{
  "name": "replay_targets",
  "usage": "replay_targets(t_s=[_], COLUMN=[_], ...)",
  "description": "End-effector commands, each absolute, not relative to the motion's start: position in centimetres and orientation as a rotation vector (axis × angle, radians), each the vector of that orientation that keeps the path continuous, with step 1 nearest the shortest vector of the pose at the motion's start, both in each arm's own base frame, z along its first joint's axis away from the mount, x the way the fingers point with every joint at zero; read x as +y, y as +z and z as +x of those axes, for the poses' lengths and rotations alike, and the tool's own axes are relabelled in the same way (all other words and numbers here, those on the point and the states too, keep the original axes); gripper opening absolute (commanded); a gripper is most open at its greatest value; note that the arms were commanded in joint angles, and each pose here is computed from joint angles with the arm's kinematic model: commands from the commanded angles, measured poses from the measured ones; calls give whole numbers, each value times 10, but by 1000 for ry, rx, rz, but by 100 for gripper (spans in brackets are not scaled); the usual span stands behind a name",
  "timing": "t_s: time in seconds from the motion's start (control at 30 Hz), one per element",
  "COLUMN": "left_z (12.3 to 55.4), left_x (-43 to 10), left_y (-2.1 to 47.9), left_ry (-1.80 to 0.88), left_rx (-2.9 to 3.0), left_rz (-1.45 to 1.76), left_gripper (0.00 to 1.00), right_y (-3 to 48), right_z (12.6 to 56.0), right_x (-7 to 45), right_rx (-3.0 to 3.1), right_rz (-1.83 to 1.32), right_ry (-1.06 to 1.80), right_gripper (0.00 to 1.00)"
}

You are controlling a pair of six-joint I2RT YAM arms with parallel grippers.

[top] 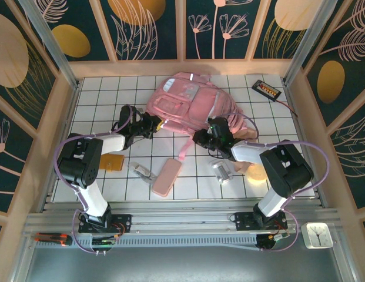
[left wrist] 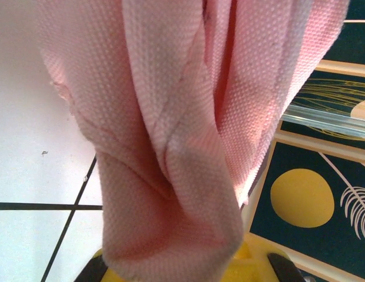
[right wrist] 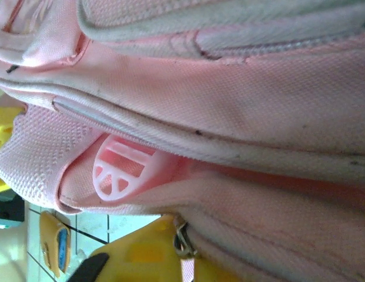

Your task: Pack books, pencil case, and school supplies into a backpack

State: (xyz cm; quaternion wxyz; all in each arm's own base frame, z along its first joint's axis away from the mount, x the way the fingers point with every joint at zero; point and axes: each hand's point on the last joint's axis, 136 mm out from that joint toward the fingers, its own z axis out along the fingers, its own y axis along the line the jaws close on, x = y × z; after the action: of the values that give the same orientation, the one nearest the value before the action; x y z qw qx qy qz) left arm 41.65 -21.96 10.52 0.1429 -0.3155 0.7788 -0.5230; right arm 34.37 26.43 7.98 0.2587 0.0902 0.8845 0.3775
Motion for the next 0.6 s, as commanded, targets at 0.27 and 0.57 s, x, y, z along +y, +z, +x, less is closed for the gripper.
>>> replay_targets(t_s=[0.27, 0.57], left_z=[407, 416], left_x=[-234, -225], left_y=[147, 143], left_ry=[-1665, -1568], left_rx=[2190, 2206], left_rz=[-791, -781], left_gripper=[1, 1], right_y=[91, 75], right_z=[337, 309], right_x=[231, 177], right_rx=[2397, 2589], right_rz=[311, 397], right_ry=[924, 735], right_gripper=[0, 0])
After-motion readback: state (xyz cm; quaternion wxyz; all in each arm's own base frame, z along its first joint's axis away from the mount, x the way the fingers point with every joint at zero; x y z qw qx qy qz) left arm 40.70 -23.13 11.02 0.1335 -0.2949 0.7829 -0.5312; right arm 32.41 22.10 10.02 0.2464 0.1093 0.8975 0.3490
